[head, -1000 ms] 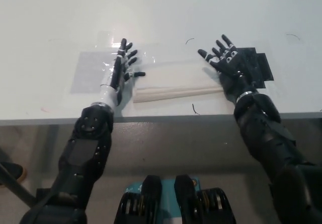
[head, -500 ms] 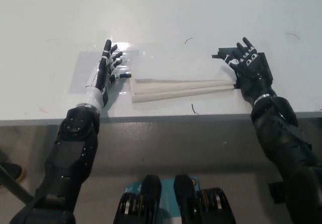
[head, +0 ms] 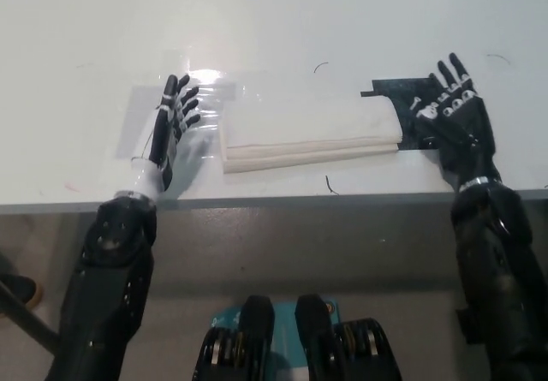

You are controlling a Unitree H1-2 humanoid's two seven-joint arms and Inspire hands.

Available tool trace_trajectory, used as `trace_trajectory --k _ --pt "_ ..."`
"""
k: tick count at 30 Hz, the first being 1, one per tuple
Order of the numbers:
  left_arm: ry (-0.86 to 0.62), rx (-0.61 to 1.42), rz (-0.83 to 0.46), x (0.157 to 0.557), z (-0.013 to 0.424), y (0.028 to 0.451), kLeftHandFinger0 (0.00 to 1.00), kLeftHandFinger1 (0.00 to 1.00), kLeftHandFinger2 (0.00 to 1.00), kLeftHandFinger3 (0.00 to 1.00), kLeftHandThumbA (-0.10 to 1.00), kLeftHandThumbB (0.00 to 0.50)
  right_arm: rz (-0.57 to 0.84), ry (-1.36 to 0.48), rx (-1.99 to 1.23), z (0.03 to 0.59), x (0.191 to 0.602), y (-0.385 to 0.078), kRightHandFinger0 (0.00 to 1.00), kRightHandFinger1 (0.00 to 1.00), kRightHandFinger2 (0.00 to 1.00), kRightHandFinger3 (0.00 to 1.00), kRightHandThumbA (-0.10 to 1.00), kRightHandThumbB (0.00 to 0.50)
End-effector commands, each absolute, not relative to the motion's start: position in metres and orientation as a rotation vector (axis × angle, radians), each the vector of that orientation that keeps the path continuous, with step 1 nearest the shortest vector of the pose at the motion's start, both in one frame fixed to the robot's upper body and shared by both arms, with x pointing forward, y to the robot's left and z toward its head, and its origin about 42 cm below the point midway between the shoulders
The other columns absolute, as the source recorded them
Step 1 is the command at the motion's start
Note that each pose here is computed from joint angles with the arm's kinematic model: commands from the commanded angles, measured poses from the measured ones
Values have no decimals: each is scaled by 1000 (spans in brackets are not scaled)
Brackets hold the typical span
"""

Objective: A stack of napkins is kept in the middle of the table close to the robot and the robot places both its hands sideways on the stack. Then it moves its hands away from each other while pressing down on the napkins to make them smooth

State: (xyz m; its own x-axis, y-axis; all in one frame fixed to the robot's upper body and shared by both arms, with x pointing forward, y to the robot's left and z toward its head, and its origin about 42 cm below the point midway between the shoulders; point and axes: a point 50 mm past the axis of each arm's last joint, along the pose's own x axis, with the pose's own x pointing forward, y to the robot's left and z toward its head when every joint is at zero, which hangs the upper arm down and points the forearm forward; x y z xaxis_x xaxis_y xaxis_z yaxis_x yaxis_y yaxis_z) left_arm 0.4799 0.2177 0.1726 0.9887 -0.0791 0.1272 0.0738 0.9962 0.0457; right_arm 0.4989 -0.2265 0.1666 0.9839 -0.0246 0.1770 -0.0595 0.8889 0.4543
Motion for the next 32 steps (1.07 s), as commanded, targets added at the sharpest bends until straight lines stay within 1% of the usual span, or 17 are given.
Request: trace_trajectory --k 1,2,5,7,9,11,13,15,18,20,21,24,26,27,28,29,32 --pt "-680 59 -220 409 328 198 1000 1000 1000 1000 1000 295 256 -917 285 371 397 -215 1000 1000 1000 1000 1000 361" --pt "-708 53 -225 398 334 198 1000 1000 1000 1000 1000 304 254 -936 287 376 386 -217 1000 1000 1000 1000 1000 383" --pt "-807 62 -269 352 349 197 1000 1000 1000 1000 1000 290 262 -1022 209 378 344 -223 1000 1000 1000 1000 1000 370" --pt "-834 57 -292 331 349 198 1000 1000 1000 1000 1000 346 261 -1052 169 374 322 -224 1000 1000 1000 1000 1000 355" --pt "-865 58 -293 311 347 200 1000 1000 1000 1000 1000 371 251 -1079 133 369 303 -222 1000 1000 1000 1000 1000 348" --pt "-936 65 -305 270 337 205 1000 1000 1000 1000 1000 360 276 -1063 120 353 261 -219 1000 1000 1000 1000 1000 402" --pt "-935 61 -302 252 332 206 1000 1000 1000 1000 1000 387 282 -1054 118 343 247 -216 1000 1000 1000 1000 1000 405" --pt "-935 58 -308 223 322 208 1000 1000 1000 1000 1000 383 309 -1020 122 323 225 -211 1000 1000 1000 1000 1000 381" --pt "-931 80 -279 193 305 210 1000 1000 1000 1000 1000 416 337 -974 96 297 205 -207 1000 1000 1000 1000 1000 353" --pt "-891 87 -272 172 289 213 1000 1000 1000 1000 1000 404 356 -898 104 279 192 -202 1000 1000 1000 1000 1000 357" --pt "-865 93 -274 162 276 213 1000 1000 1000 1000 1000 369 344 -848 88 262 186 -200 1000 1000 1000 1000 1000 357" --pt "-753 75 -288 150 249 217 1000 1000 1000 1000 1000 361 319 -735 70 229 181 -197 1000 1000 1000 1000 1000 350" --pt "-651 75 -284 142 227 223 1000 1000 1000 1000 1000 283 280 -655 39 205 182 -198 1000 1000 1000 1000 1000 305" --pt "-605 95 -274 139 218 226 1000 1000 1000 1000 1000 274 260 -608 38 193 185 -199 1000 1000 1000 1000 1000 317" --pt "-550 107 -270 139 206 229 1000 1000 1000 1000 1000 262 229 -562 34 176 190 -201 1000 1000 1000 1000 1000 298" --pt "-532 108 -270 139 201 231 1000 1000 1000 1000 1000 254 218 -547 34 169 191 -202 1000 1000 1000 1000 1000 288" --pt "-444 119 -254 144 176 237 1000 1000 1000 1000 1000 268 183 -457 58 138 196 -205 1000 1000 1000 1000 1000 319"
